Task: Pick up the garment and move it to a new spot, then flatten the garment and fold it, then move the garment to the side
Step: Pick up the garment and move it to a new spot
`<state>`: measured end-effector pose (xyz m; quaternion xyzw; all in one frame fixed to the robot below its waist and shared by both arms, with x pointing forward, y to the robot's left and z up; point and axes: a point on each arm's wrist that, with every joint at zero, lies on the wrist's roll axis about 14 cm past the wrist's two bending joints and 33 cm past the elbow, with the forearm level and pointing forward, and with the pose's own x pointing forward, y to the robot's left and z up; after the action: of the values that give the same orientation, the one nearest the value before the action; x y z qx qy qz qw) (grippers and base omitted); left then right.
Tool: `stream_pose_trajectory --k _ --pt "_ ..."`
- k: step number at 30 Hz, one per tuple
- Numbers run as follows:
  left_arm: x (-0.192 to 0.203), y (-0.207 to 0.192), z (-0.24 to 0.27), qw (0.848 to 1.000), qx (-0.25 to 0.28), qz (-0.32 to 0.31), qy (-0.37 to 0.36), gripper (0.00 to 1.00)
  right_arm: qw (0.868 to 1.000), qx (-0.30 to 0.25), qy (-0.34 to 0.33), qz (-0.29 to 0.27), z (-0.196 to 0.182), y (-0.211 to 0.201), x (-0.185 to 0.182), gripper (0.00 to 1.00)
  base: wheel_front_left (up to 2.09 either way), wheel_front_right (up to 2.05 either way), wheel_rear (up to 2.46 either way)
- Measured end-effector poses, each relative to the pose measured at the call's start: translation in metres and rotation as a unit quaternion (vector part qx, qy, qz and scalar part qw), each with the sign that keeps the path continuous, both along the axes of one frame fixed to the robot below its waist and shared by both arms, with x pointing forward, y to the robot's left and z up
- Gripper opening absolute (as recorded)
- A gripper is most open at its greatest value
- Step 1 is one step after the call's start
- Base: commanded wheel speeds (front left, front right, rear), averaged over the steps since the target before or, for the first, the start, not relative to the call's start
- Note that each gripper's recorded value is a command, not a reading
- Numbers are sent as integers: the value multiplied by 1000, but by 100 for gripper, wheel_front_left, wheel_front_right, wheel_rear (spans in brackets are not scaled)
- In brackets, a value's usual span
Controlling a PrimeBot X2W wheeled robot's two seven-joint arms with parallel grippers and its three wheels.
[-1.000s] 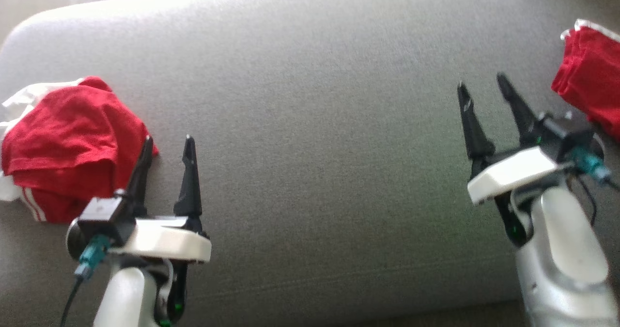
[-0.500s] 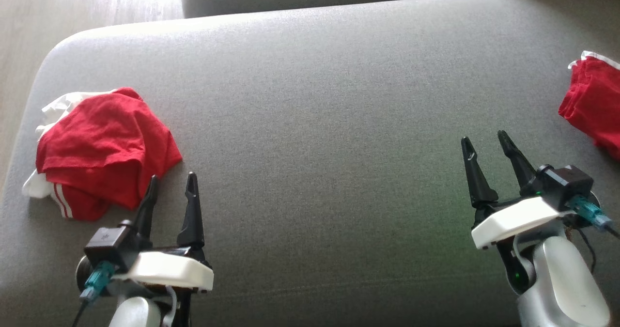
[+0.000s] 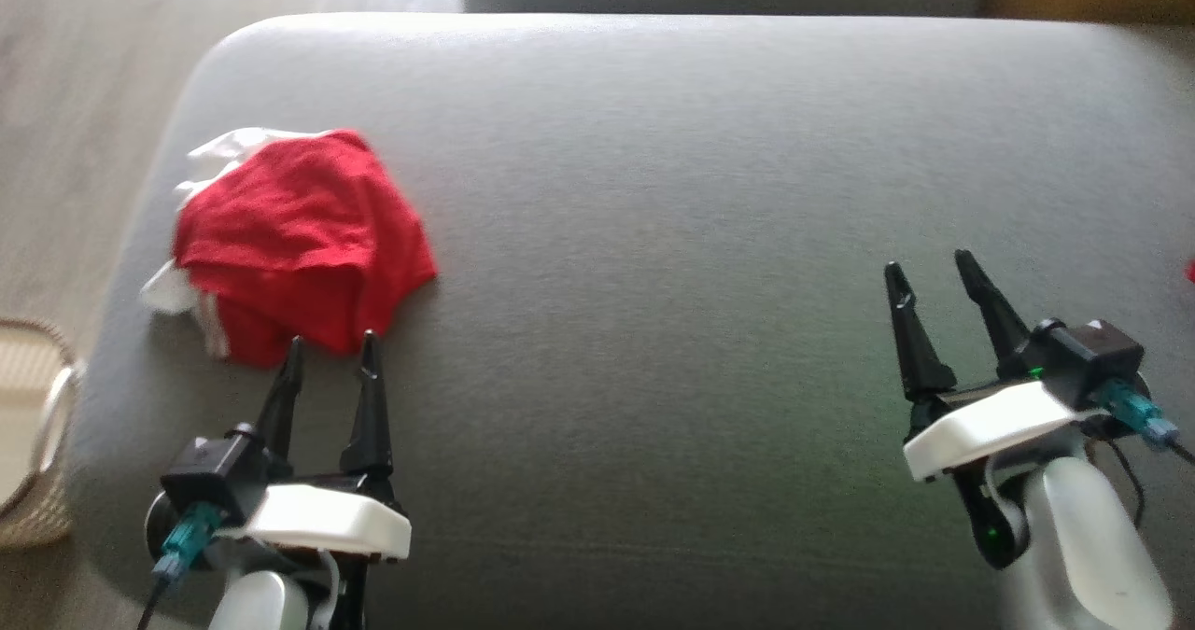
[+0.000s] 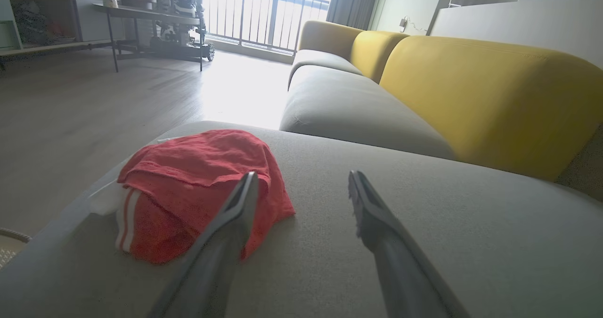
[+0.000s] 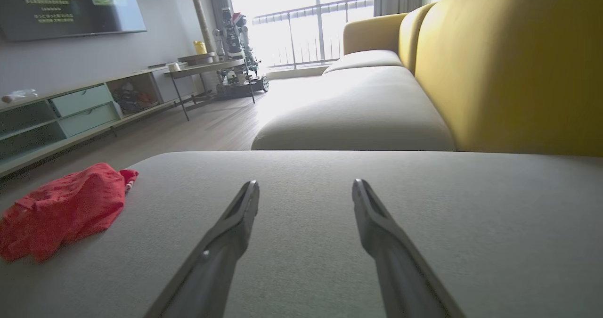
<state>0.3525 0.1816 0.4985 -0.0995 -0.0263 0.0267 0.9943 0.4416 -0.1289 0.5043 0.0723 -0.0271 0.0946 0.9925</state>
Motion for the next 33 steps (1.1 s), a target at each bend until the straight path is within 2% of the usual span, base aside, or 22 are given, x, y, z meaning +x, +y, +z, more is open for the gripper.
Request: stream_pose_trajectory --k 6,12,17,23,33 --pt "-19 30 2 999 4 49 0 100 996 -15 -4 86 -1 62 4 100 0 0 0" --pt "-52 67 4 993 15 114 -1 100 984 -21 -10 176 0 129 -1 100 0 0 0" --pt "-92 95 -3 984 13 176 12 100 972 -4 2 234 -4 173 -11 100 0 0 0" --pt "-114 111 -6 976 12 215 17 100 963 4 1 268 -2 199 -17 100 0 0 0" --pt "-114 114 -1 975 14 222 11 100 962 9 12 273 -7 202 -20 100 0 0 0"
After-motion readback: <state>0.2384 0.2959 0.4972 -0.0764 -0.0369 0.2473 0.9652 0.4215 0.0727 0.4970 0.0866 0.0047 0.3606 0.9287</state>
